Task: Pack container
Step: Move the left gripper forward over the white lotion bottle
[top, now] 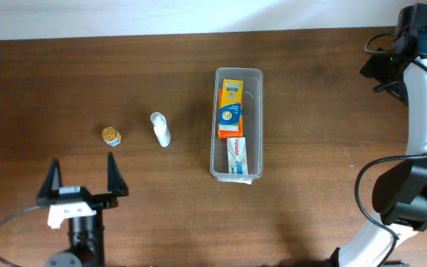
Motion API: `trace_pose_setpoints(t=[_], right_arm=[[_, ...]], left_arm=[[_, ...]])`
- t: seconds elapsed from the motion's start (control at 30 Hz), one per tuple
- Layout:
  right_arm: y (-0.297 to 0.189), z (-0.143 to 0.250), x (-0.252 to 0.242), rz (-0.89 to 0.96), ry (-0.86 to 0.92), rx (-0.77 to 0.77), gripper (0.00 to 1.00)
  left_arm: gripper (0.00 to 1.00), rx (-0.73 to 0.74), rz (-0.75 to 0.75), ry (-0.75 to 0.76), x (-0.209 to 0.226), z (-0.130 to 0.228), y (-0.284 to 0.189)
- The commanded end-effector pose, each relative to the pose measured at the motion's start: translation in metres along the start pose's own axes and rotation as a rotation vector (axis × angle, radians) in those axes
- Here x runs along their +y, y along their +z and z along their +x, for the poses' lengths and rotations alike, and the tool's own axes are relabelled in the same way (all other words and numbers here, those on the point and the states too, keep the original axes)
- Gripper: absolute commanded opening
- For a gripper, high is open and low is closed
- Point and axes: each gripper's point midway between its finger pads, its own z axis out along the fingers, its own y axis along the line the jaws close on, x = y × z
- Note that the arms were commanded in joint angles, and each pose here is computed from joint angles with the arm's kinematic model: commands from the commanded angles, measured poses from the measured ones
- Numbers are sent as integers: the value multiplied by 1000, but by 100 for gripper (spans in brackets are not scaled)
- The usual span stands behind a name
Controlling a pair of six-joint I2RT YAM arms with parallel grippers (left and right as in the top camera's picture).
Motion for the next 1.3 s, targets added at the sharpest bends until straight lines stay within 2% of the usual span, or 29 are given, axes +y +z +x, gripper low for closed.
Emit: trace_pose_setpoints(t=[0.0, 0.13, 0.23, 0.37, 0.43, 0.6, 0.83, 1.03, 1.1, 1.13, 1.27], right_arm=[[8, 0, -5, 25, -4, 7, 98], [8, 0, -5, 25, -4, 7, 98], [8, 0, -5, 25, -4, 7, 98], [8, 0, -5, 25, -4, 7, 98], [8, 0, -5, 25, -4, 7, 99], [8, 0, -5, 25, -4, 7, 98], [8, 0, -5, 25, -4, 7, 98], [8, 0, -5, 25, -4, 7, 98], [8, 0, -5, 25, -4, 7, 98], [8, 0, -5, 25, -4, 7, 98], [8, 0, -5, 25, -4, 7, 98]], left_arm=[[99, 43, 26, 191, -2, -42, 14], [99, 218, 99, 347, -8, -64, 49], [99, 259, 203, 464, -22, -85, 79], [99, 239, 204, 473, -24, -117, 120], [100, 253, 228, 472, -28, -119, 137], [100, 459, 344, 452, -42, -77, 177], [99, 793, 627, 333, -87, -10, 202], [99, 822, 795, 248, -124, 8, 207], [100, 849, 765, 243, -122, 16, 210], [99, 879, 704, 233, -116, 21, 213], [99, 1040, 271, 127, -78, 42, 221]])
